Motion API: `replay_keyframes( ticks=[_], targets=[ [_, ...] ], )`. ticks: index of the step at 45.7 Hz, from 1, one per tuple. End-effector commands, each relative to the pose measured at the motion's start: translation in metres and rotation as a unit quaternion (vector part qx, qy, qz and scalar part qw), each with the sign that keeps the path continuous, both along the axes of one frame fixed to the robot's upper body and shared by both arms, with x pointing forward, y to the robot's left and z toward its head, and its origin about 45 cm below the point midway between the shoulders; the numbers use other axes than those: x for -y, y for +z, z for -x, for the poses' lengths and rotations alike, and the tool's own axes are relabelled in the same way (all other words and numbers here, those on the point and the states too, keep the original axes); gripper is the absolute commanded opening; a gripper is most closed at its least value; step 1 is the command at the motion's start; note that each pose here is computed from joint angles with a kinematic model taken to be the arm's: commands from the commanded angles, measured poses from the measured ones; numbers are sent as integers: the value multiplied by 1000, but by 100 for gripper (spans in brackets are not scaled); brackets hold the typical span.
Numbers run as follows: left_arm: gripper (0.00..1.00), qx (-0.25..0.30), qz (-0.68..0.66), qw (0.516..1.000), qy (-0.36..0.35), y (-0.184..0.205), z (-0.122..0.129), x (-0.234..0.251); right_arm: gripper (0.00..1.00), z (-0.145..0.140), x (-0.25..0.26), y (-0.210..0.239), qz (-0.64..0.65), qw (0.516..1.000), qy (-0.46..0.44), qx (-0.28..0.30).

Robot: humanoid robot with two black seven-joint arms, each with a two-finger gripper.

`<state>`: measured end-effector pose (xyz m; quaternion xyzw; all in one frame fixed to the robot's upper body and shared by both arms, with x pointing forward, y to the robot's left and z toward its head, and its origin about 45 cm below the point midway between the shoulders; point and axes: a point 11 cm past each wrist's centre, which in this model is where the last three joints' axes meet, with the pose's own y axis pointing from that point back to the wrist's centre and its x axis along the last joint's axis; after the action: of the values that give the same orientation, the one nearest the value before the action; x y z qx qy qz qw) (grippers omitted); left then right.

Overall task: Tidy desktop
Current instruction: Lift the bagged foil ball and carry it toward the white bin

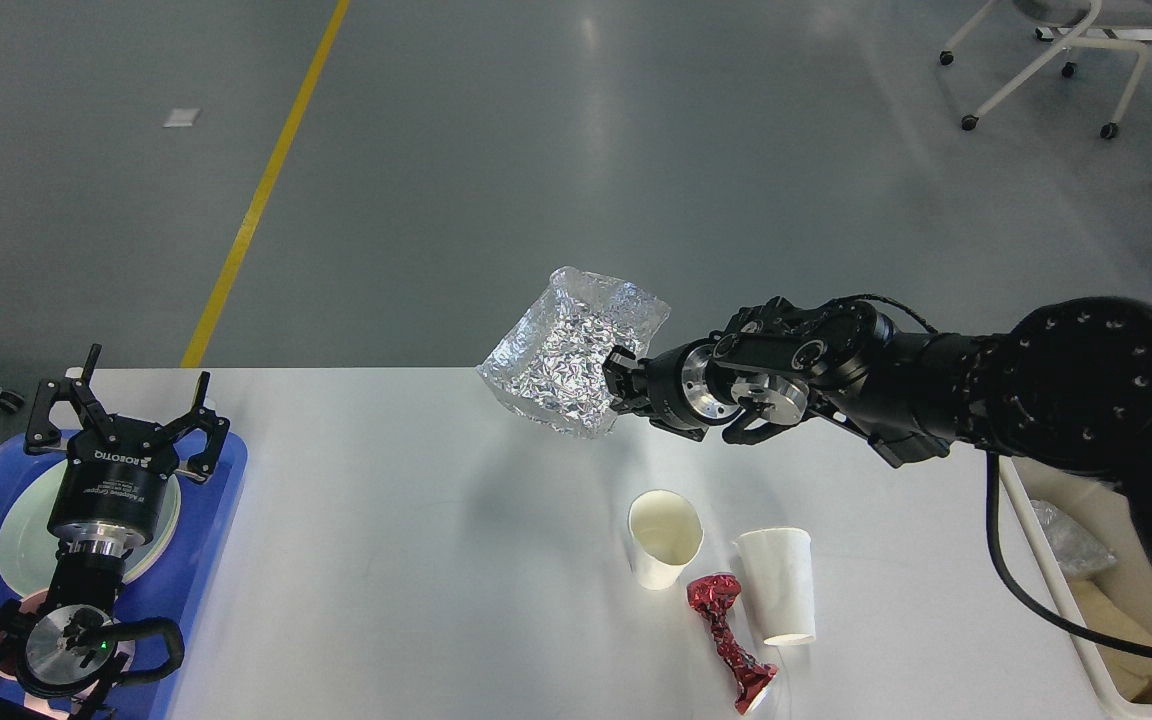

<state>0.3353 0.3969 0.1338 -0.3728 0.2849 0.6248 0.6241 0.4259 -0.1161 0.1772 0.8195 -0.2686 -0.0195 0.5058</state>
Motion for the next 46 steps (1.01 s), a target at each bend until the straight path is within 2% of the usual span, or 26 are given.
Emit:
replay_keyframes(
  ticks=[1,13,23,35,46],
  targets=[
    [96,0,0,1000,0,0,0,0,0,4,21,34,36,999,29,-10],
    [96,0,0,1000,0,0,0,0,0,19,55,132,59,995,71,-28],
    [96,0,0,1000,0,0,0,0,0,48,84,183,130,982,132,-46],
    [96,0,0,1000,0,0,0,0,0,100,106,200,178,965,179,-70],
    [96,0,0,1000,0,0,0,0,0,103,120,197,184,967,159,-74]
  ],
)
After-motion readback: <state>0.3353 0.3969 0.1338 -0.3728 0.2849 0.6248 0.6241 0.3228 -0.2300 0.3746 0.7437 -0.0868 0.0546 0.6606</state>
